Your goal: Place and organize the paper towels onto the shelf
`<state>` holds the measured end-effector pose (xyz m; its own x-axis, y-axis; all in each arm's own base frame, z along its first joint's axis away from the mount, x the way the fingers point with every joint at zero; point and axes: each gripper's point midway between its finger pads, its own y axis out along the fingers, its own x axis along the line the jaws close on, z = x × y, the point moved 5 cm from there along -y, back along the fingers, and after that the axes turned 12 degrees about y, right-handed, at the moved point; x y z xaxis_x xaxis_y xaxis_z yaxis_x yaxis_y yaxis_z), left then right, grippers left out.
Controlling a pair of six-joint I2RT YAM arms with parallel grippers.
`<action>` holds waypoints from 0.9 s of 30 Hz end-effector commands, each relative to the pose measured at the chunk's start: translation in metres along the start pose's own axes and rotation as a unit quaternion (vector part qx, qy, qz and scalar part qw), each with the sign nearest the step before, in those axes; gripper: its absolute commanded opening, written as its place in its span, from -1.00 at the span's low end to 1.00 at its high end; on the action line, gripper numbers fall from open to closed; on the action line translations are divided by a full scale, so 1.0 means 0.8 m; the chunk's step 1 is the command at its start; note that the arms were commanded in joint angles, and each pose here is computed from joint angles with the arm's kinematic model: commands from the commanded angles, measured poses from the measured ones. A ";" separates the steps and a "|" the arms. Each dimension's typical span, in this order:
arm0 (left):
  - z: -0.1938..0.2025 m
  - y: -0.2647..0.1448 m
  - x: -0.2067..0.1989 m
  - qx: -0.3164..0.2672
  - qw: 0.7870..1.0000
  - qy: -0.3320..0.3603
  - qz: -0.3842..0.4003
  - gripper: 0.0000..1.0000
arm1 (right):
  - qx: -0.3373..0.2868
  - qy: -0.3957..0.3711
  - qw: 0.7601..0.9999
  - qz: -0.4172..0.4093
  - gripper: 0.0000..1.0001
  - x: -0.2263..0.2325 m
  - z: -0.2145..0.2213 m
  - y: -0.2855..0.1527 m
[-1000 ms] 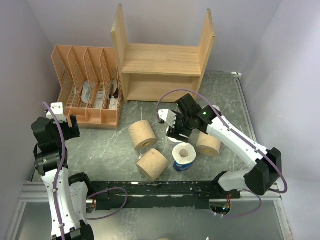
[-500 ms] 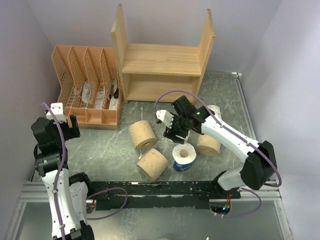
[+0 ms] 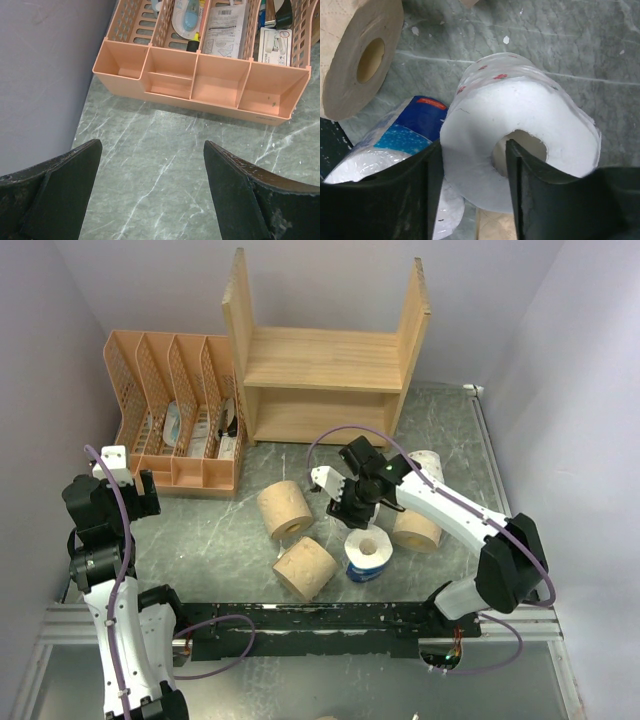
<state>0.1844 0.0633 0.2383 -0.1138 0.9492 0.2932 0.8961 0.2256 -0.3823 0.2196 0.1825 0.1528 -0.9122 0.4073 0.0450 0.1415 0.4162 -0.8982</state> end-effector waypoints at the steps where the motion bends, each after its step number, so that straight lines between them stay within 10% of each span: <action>1: -0.010 -0.003 0.004 -0.016 1.000 0.002 -0.005 0.90 | 0.005 0.002 1.000 0.014 -0.08 -0.001 0.003 0.006; 8: -0.010 -0.003 0.004 -0.016 1.000 0.002 -0.005 0.90 | -0.002 0.001 0.998 0.057 -1.00 -0.009 -0.002 -0.009; 27: -0.010 -0.001 0.004 -0.012 1.000 0.001 -0.004 0.88 | -0.069 -0.191 0.961 0.189 -1.00 -0.113 -0.054 -0.072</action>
<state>0.1868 0.0642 0.2344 -0.1077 0.9515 0.2882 0.8880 0.2224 -0.4025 0.2651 0.1530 0.1858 -0.9003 0.2820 -0.3316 0.4157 0.3306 -0.8473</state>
